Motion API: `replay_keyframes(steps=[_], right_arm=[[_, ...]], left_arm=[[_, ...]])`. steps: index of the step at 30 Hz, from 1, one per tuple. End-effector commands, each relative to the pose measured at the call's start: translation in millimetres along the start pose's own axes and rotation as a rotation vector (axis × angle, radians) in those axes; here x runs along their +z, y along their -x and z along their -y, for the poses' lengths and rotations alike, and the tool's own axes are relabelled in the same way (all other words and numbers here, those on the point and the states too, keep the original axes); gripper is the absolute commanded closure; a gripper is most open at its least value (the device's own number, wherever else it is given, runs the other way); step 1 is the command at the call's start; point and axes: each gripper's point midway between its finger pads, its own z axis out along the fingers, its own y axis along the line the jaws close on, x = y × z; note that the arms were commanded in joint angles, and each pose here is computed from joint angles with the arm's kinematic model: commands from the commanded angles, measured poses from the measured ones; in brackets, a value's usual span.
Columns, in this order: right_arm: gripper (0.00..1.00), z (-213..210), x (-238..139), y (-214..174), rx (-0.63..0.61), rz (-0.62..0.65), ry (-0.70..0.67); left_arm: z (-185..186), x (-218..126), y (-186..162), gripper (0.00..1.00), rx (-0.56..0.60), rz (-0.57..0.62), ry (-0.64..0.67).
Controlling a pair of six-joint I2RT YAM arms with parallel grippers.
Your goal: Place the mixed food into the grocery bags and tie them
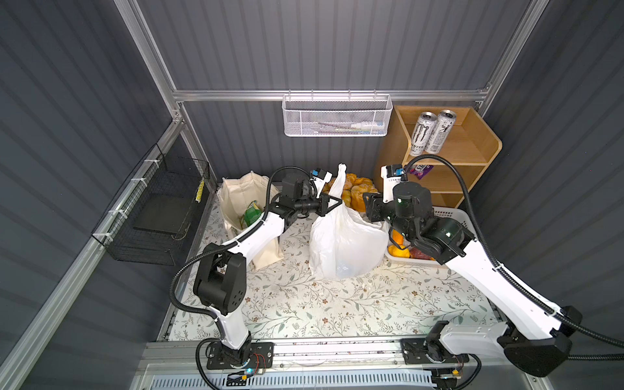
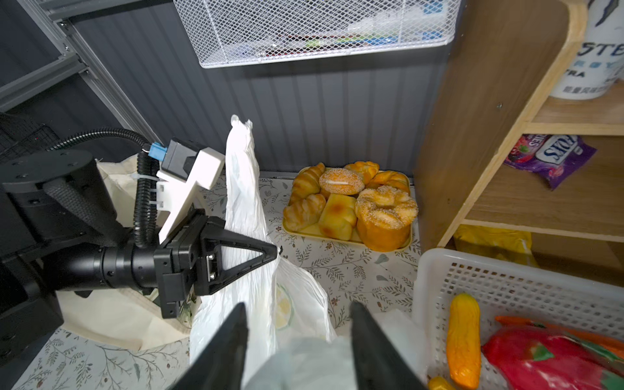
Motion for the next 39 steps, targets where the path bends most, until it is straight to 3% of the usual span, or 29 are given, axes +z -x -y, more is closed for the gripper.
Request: replay_keyframes(steps=[1, 3, 8, 19, 23, 27, 28, 33, 39], right_arm=[[0.87, 17, -11, 44, 0.018, 0.100, -0.026], [1.00, 34, -13, 62, 0.053, 0.132, -0.048], [1.00, 58, -12, 75, 0.158, 0.150, -0.069], [1.00, 55, -3, 32, 0.191, 0.058, -0.090], [1.00, 53, -3, 26, 0.193, 0.073, -0.113], [1.00, 44, 0, 25, 0.179, 0.085, -0.118], [1.00, 41, 1, 24, 0.173, 0.087, -0.117], [1.00, 25, 11, 24, 0.097, 0.057, -0.085], [1.00, 11, 32, 18, -0.103, -0.107, -0.081]], left_arm=[[8, 3, 4, 1.00, 0.017, 0.001, -0.038], [7, 4, 3, 1.00, 0.015, -0.003, -0.041], [8, 3, 0, 1.00, 0.016, -0.003, -0.046], [16, -2, 16, 1.00, 0.048, 0.034, -0.055], [5, -13, 32, 1.00, 0.001, 0.092, 0.091], [9, -30, 47, 1.00, 0.048, 0.147, 0.163], [7, -30, 35, 1.00, 0.052, 0.126, 0.161], [35, -20, 37, 1.00, 0.116, 0.031, -0.010], [54, -7, 22, 1.00, 0.130, -0.010, -0.235]])
